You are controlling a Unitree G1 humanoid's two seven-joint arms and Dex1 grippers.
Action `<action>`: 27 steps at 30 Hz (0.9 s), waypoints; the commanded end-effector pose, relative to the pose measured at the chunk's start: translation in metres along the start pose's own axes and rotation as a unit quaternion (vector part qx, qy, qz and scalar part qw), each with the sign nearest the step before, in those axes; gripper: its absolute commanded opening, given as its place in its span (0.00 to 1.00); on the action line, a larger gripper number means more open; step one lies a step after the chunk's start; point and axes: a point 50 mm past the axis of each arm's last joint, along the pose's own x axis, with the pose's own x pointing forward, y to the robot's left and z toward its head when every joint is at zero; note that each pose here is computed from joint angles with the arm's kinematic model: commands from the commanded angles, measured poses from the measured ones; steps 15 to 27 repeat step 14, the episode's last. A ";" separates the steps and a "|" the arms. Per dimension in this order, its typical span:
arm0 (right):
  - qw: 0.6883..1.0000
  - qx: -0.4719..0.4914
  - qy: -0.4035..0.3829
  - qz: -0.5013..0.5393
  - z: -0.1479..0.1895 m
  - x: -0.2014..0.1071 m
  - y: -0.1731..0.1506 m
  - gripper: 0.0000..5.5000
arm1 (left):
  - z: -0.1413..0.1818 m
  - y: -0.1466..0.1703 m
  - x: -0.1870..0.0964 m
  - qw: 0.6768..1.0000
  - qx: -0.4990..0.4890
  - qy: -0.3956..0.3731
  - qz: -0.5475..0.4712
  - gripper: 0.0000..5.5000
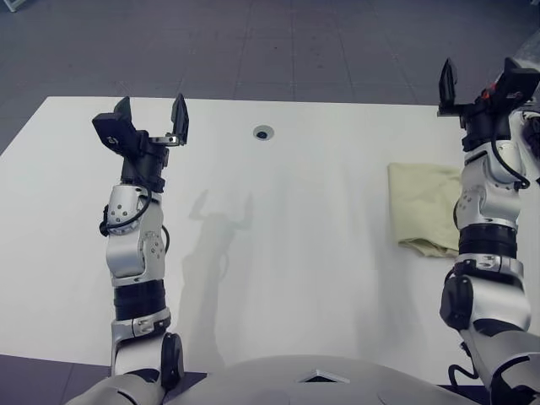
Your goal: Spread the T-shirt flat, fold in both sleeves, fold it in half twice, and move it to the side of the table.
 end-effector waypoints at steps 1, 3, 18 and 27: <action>0.995 0.098 -0.009 0.008 0.009 -0.051 0.089 0.98 | -0.010 -0.028 -0.022 0.999 0.040 0.006 0.009 0.98; 0.997 0.082 0.007 0.000 -0.004 -0.063 0.098 0.98 | -0.009 -0.031 -0.026 0.998 0.060 -0.008 0.011 0.98; 0.994 0.094 -0.041 0.042 0.016 -0.088 0.116 0.98 | -0.007 -0.058 -0.048 0.988 0.138 -0.067 -0.009 0.98; 0.994 0.094 -0.041 0.042 0.016 -0.088 0.116 0.98 | -0.007 -0.058 -0.048 0.988 0.138 -0.067 -0.009 0.98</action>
